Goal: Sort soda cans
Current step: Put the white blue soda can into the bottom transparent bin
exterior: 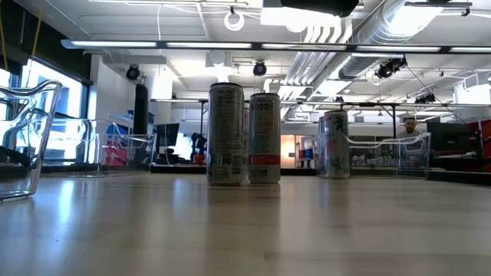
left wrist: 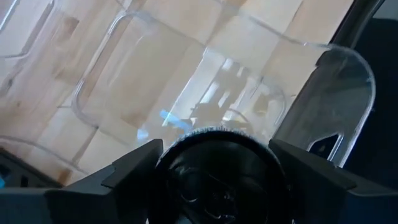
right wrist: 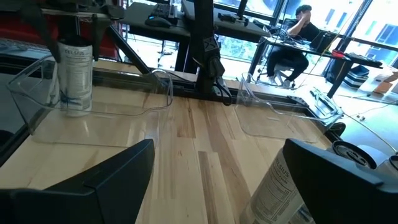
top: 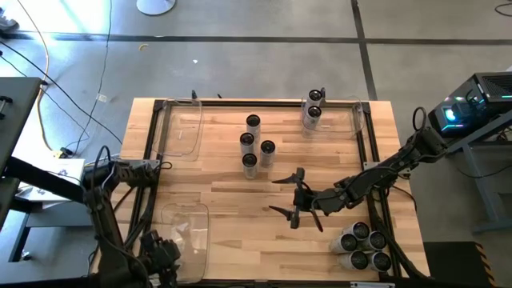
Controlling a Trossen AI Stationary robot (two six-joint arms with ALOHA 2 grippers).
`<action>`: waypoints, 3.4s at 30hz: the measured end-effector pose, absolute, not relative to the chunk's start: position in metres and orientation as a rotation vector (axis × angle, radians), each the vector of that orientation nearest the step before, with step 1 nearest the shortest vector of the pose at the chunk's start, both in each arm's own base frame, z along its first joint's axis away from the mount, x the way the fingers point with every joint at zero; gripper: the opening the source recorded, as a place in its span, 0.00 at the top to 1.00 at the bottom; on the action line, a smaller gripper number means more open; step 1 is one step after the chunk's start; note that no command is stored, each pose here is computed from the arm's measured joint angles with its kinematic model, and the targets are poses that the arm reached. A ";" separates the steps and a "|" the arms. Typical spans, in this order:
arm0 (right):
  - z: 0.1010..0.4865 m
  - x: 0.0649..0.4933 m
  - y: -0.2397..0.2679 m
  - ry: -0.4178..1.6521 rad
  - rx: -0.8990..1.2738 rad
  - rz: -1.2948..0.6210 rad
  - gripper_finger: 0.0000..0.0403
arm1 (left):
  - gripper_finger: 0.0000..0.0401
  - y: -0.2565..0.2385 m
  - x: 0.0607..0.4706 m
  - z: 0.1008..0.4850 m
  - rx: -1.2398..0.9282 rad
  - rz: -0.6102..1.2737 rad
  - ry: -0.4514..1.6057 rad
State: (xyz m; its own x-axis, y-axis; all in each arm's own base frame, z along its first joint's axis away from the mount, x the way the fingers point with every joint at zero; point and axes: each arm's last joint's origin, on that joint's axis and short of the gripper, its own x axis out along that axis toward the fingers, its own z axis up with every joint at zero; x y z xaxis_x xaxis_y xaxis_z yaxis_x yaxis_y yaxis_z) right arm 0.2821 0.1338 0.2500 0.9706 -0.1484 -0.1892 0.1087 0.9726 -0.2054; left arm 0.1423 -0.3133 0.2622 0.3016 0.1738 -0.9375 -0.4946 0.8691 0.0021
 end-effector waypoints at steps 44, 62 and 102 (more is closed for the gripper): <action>0.301 0.429 0.005 0.691 0.005 -0.550 0.12 | 0.39 -0.193 0.132 0.282 0.262 0.479 0.386; 0.265 0.458 -0.056 0.899 0.153 -0.579 0.12 | 0.39 -0.203 0.123 0.246 0.108 0.404 0.446; 0.354 0.463 0.080 0.623 -0.097 -0.048 0.41 | 0.39 -0.222 0.131 0.302 0.029 0.359 0.448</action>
